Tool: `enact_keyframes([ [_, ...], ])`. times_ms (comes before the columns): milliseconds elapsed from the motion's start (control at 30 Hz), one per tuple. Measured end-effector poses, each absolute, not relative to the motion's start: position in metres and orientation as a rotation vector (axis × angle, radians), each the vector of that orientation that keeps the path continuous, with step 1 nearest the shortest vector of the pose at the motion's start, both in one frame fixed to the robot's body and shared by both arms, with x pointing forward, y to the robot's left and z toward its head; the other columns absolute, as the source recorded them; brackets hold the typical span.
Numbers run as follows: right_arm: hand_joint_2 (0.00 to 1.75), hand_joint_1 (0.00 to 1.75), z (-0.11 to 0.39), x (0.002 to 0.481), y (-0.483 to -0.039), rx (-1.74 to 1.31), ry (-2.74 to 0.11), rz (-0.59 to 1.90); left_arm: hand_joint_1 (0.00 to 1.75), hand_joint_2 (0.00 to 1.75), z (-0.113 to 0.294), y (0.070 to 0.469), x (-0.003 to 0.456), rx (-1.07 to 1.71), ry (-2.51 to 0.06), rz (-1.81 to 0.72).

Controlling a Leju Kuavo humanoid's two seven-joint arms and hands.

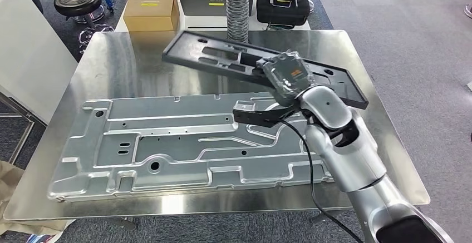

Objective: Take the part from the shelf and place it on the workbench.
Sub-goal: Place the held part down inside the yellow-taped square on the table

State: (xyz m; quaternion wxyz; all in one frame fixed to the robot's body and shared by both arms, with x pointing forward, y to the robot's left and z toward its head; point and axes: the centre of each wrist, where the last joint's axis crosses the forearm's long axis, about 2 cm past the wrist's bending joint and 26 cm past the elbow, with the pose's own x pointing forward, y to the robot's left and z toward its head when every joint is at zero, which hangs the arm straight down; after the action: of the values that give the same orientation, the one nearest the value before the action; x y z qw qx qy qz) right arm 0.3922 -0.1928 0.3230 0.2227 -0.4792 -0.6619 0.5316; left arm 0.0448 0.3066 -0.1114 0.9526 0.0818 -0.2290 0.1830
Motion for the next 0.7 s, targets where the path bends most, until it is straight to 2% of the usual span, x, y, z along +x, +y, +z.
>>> enact_keyframes([
  [233, 1.75, 1.75, 0.305, 0.403, -0.130, -1.160, -1.751, 1.796, 0.00, 1.75, -0.111, 0.304, 0.046, 0.169, -0.444, 0.402],
  [367, 1.75, 1.75, 0.299, 0.401, -0.102, -1.069, -1.734, 1.900, 0.00, 1.75, -0.111, 0.303, 0.046, 0.168, -0.453, 0.400],
  [700, 1.75, 1.75, 0.280, 0.396, -0.079, -0.978, -1.613, 1.990, 0.00, 1.75, -0.112, 0.302, 0.043, 0.158, -0.458, 0.380],
])
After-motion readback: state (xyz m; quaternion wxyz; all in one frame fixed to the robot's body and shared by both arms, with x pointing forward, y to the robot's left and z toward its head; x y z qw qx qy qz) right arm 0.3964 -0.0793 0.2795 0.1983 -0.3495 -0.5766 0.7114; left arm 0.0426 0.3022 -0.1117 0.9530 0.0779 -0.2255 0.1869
